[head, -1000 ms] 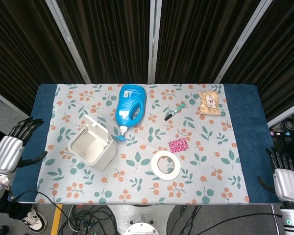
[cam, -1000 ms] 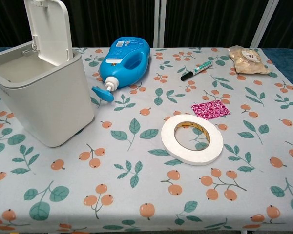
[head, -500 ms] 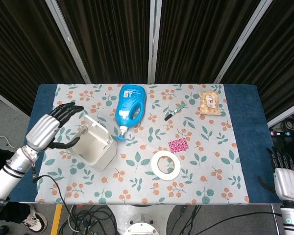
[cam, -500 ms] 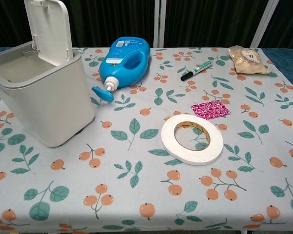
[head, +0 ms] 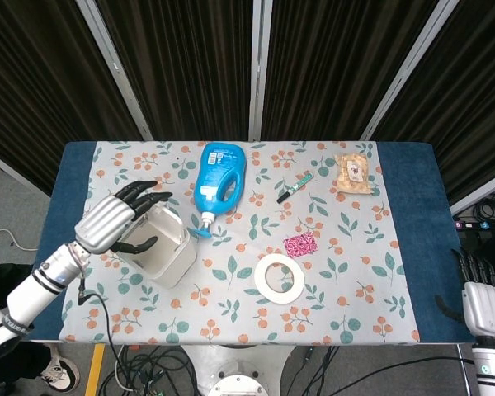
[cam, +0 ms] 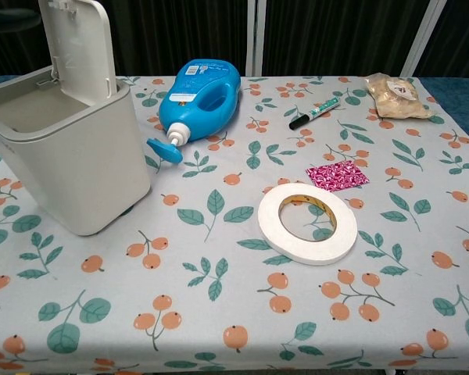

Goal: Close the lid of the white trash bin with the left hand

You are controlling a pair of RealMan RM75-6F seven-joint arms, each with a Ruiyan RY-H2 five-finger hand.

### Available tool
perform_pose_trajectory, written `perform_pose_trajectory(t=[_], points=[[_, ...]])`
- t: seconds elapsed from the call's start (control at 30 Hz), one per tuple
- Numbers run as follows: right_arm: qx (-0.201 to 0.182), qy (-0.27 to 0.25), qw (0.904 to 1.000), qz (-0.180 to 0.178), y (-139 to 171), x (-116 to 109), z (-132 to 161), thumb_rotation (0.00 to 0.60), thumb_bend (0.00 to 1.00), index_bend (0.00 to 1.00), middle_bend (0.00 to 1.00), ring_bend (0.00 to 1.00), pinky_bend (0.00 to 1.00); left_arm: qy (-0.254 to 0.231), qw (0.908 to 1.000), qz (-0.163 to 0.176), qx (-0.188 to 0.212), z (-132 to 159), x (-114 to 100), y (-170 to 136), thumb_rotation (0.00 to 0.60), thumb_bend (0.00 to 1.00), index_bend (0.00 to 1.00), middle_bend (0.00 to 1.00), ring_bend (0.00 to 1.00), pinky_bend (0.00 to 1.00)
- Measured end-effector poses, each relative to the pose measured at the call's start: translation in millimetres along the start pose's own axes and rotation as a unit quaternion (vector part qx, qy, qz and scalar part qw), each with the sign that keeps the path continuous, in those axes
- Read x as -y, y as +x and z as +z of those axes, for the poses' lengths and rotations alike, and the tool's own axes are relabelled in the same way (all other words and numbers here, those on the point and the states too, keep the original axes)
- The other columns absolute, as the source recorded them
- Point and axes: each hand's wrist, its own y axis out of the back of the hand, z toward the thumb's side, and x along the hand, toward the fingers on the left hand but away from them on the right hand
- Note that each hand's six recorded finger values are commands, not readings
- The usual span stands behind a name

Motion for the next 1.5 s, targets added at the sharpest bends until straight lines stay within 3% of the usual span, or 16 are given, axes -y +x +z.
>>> perform_pose_trajectory(t=[0.23,0.6,0.77,1.1,1.5], points=[[0.007,-0.002,1.0,0.006,-1,4,-4,0.6,0.18,0.0,0.0,0.0,0.0,0.015,0.9997,-0.018,-0.004,2,10,0,0.48,0.37,0.1,0.23,0.04,0.12],[0.006,-0.002,0.9999,0.008,-1,5,-4,0.6,0.18,0.0,0.0,0.0,0.0,0.036,0.9992,-0.016,-0.006,5,2,-14,0.475,0.37,0.1,0.36,0.04,0.12],[0.006,-0.004,0.9999,0.012,-1,8,-3,0.6,0.18,0.0,0.0,0.0,0.0,0.036,0.9993,-0.007,-0.01,5,4,-25,0.474,0.37,0.1,0.37,0.04,0.12],[0.009,-0.005,0.9998,0.018,0,12,-4,0.6,0.18,0.0,0.0,0.0,0.0,0.033,0.9993,0.001,-0.019,3,30,-51,0.477,0.37,0.1,0.37,0.04,0.12],[0.008,-0.005,0.9997,0.021,-1,15,-4,0.6,0.18,0.0,0.0,0.0,0.0,0.018,0.9995,-0.019,-0.018,6,40,-62,0.453,0.38,0.1,0.38,0.04,0.12]])
